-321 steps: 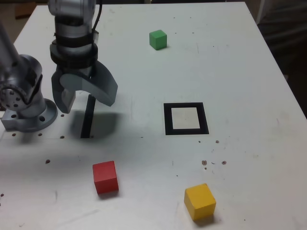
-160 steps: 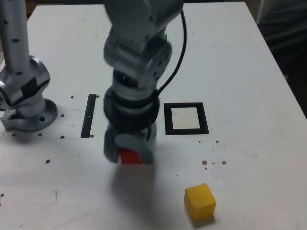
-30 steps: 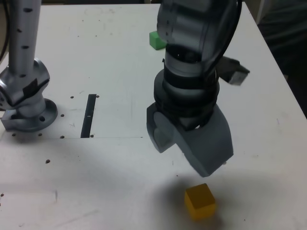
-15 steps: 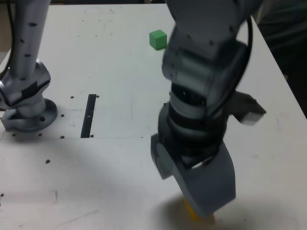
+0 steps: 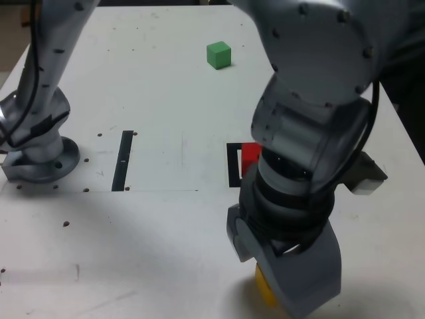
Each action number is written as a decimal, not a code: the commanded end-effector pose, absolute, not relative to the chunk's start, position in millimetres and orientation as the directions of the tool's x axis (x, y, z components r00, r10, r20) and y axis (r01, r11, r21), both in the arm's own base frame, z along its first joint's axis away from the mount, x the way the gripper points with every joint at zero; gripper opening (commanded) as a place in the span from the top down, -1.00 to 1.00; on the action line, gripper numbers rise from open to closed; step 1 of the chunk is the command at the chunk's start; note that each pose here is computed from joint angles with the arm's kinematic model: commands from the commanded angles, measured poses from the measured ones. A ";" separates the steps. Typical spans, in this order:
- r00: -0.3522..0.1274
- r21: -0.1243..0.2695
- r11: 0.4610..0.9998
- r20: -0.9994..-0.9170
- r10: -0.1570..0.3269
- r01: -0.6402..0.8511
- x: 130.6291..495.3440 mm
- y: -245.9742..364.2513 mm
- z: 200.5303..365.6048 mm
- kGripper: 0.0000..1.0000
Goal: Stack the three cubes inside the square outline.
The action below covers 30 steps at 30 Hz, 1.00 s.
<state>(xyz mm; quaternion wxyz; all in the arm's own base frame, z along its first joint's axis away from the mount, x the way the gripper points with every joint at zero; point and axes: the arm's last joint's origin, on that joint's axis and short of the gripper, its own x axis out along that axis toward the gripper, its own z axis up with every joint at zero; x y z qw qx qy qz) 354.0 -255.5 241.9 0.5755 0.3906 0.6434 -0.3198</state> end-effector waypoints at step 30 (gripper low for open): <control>-0.017 0.060 0.502 -0.989 0.146 0.863 365.0 -263.3 217.5 0.39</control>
